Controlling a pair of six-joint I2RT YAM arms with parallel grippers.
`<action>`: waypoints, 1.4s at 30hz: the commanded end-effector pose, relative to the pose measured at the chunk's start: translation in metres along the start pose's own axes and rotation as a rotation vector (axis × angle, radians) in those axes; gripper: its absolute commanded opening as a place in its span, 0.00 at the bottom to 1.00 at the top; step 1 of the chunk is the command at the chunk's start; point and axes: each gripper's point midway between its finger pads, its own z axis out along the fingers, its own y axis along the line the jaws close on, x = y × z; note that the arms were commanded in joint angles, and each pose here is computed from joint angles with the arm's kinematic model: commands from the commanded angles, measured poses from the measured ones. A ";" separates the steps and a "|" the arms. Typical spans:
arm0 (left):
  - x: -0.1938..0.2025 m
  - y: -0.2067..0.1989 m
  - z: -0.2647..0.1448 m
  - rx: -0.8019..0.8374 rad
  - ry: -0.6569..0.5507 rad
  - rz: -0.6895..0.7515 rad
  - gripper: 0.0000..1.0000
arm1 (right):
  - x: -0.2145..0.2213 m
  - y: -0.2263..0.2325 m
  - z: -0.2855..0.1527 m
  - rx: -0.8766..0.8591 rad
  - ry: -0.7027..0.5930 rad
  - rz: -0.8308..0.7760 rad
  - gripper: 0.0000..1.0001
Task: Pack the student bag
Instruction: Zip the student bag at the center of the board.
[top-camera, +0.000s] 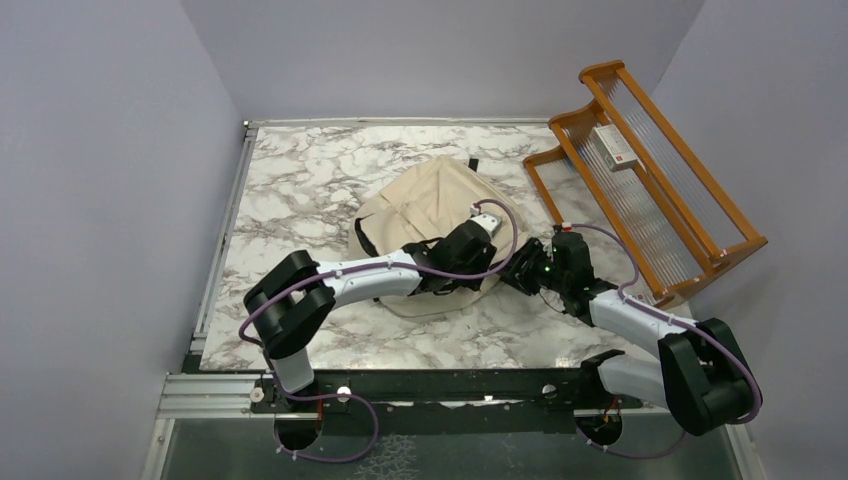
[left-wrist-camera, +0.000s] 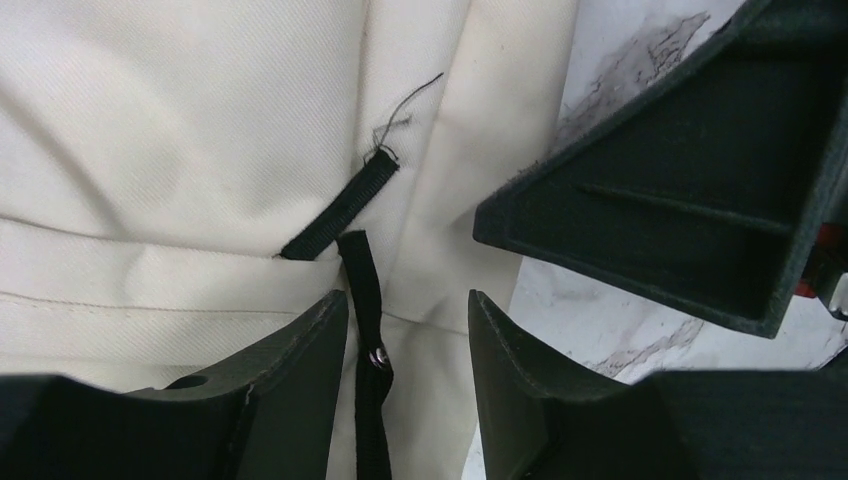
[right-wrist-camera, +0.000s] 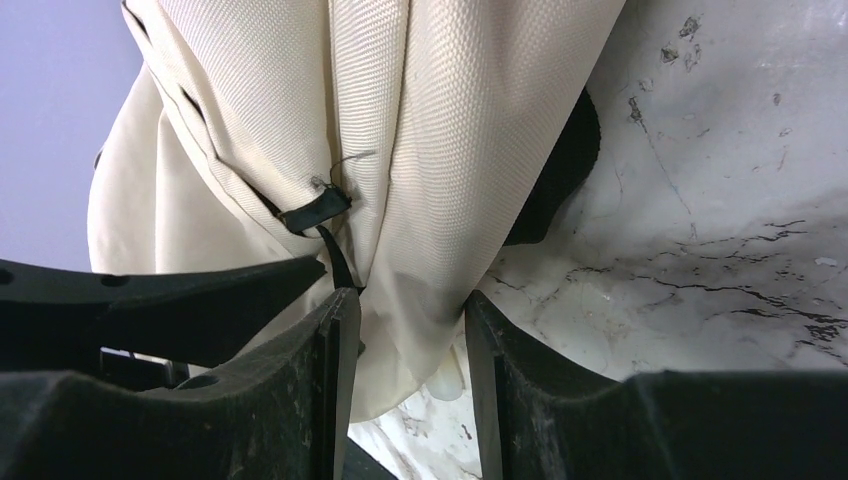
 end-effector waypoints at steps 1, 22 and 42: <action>0.001 -0.002 -0.009 -0.030 -0.001 -0.015 0.48 | -0.001 0.004 0.000 -0.034 0.000 -0.025 0.47; 0.020 0.016 0.021 -0.151 0.056 -0.011 0.47 | 0.000 0.007 -0.003 -0.050 0.010 -0.042 0.46; -0.015 0.019 -0.014 -0.140 -0.069 0.042 0.00 | 0.000 0.006 -0.001 -0.047 0.019 -0.050 0.56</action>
